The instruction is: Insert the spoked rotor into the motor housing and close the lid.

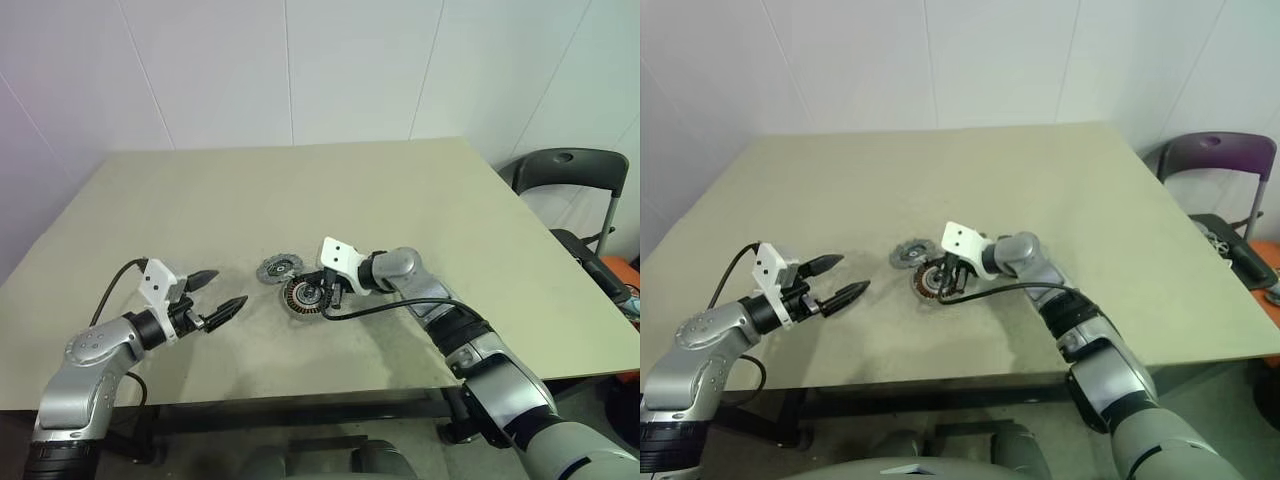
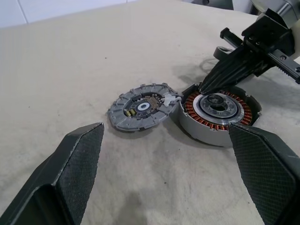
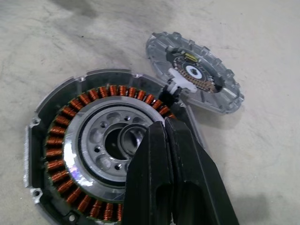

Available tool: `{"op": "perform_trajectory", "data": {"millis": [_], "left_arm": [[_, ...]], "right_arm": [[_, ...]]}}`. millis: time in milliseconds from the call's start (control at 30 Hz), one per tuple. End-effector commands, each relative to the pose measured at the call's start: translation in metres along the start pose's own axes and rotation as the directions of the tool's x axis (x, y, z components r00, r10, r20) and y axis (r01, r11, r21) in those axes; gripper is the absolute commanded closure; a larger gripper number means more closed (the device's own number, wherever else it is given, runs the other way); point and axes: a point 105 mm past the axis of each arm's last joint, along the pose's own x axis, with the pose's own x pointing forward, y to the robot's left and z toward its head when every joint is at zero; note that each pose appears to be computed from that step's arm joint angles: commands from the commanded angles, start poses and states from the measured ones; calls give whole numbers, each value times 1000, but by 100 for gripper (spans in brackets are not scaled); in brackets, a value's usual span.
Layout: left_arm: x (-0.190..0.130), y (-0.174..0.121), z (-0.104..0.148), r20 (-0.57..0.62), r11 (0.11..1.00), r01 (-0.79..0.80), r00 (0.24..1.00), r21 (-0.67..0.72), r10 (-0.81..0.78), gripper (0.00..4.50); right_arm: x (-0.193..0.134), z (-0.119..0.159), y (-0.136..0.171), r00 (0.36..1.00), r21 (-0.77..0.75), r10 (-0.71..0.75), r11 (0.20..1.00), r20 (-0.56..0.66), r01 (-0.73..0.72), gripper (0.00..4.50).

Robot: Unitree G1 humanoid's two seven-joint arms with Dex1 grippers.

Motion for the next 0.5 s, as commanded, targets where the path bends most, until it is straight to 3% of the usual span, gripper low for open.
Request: {"op": "perform_trajectory", "data": {"millis": [33, 500], "left_arm": [[-2, 2, 17, 52, 999, -11, 999, 43, 9, 0], [0, 4, 15, 45, 999, -10, 999, 47, 7, 0]], "right_arm": [[-2, 12, -5, 999, -36, -8, 999, 31, 9, 445], [-6, 10, 11, 996, -27, 88, 996, 25, -87, 445]]}}
